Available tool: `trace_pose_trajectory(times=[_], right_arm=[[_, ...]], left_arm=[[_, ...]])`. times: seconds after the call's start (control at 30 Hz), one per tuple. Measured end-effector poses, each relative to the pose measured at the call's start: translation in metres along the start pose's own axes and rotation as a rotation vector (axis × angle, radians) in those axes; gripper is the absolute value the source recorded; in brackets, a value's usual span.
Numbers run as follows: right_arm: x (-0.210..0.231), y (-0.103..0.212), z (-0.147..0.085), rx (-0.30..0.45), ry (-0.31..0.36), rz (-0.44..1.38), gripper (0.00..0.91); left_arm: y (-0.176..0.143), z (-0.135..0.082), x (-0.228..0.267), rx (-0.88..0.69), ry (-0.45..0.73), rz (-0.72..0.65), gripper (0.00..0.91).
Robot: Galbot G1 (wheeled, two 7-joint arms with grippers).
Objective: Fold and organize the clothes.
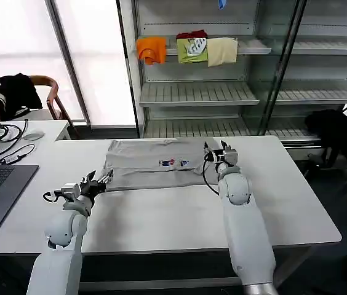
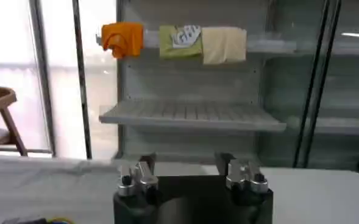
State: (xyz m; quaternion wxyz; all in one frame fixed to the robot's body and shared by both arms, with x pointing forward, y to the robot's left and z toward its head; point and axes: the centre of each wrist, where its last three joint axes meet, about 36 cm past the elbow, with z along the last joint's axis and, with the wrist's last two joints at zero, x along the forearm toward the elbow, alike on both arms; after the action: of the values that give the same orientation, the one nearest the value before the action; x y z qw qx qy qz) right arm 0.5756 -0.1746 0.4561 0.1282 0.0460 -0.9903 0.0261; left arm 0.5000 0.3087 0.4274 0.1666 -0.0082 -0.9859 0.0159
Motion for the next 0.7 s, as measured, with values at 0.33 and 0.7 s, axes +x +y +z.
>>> trace_pose_trajectory(times=[0.33, 0.7], right_arm=[[0.031, -0.016, 0.03, -0.024, 0.072, 0.03, 0.907], [0.052, -0.046, 0.051, -0.002, 0.121, 0.068, 0.0]], left_arm=[[-0.006, 0.008, 0.002, -0.046, 0.046, -0.003, 0.907], [-0.007, 0.01, 0.001, -0.061, 0.064, -0.009, 0.595]])
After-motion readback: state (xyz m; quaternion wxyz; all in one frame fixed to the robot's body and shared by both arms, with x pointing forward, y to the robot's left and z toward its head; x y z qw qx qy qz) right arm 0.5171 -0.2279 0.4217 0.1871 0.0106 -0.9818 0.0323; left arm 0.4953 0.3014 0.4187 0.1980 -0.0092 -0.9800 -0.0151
